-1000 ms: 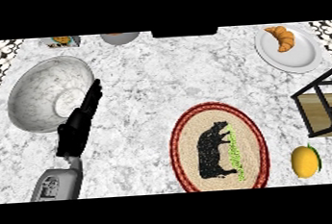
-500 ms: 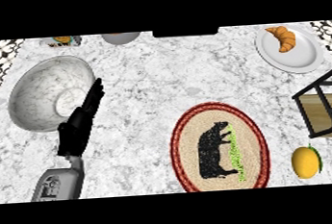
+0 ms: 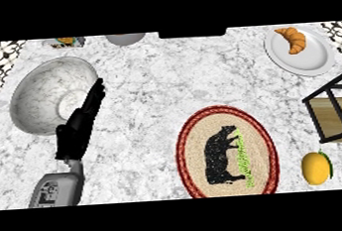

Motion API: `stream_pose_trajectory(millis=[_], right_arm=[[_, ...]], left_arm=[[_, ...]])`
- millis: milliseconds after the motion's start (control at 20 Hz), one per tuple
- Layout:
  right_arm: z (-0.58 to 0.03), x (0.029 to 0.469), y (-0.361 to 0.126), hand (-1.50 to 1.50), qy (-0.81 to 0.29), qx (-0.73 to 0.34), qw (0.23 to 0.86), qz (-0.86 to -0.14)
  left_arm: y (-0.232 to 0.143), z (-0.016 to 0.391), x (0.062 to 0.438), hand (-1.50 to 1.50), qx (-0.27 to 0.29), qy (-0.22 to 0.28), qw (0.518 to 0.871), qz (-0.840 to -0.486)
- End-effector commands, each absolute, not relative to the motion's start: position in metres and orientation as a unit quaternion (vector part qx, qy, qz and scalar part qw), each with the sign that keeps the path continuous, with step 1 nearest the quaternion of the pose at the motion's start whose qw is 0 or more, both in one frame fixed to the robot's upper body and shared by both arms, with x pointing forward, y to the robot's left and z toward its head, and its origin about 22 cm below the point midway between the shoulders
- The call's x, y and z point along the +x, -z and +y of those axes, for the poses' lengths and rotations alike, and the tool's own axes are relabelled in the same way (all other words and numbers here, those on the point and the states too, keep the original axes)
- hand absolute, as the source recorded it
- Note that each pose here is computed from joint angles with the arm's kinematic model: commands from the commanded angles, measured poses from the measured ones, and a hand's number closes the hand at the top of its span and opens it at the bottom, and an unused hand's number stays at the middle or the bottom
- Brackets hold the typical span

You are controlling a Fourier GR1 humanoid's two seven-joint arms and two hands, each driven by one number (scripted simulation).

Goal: Pick the tomato from the placemat and place it in the tiered shelf

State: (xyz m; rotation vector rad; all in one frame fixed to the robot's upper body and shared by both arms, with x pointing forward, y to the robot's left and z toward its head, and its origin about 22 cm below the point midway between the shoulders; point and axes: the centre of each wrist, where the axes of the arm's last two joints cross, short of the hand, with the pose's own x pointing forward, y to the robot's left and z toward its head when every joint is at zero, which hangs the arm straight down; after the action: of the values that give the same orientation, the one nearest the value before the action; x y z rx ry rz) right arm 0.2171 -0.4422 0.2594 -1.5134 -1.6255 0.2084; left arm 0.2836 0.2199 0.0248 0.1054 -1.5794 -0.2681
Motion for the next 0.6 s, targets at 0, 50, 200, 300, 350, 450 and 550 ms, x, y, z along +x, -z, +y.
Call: stream_pose_trajectory(millis=[0,50,200,300,350,450,550], right_arm=[[-0.451,0.247,-0.247,1.5,-0.046,-0.597,0.441,-0.669],[-0.457,0.236,-0.239,1.5,0.029,-0.508,0.455,-0.73],[-0.468,0.246,-0.248,1.5,0.025,-0.504,0.449,-0.737],[-0.467,0.255,-0.242,1.5,0.023,-0.503,0.452,-0.737],[-0.482,0.258,-0.232,1.5,0.025,-0.509,0.451,-0.733],[-0.497,0.255,-0.221,1.5,0.039,-0.502,0.453,-0.736],[-0.49,0.271,-0.225,1.5,0.02,-0.508,0.449,-0.735]], left_arm=[[-0.018,0.224,0.294,0.0,0.042,0.113,0.698,-0.706],[-0.019,0.218,0.286,0.0,0.047,0.117,0.696,-0.707],[-0.015,0.207,0.278,0.0,0.043,0.119,0.695,-0.708],[-0.006,0.212,0.296,0.0,0.048,0.121,0.694,-0.708],[-0.018,0.218,0.282,0.0,0.05,0.113,0.694,-0.709],[-0.025,0.222,0.278,0.0,0.054,0.119,0.695,-0.707],[-0.021,0.229,0.284,0.0,0.046,0.114,0.7,-0.704]])
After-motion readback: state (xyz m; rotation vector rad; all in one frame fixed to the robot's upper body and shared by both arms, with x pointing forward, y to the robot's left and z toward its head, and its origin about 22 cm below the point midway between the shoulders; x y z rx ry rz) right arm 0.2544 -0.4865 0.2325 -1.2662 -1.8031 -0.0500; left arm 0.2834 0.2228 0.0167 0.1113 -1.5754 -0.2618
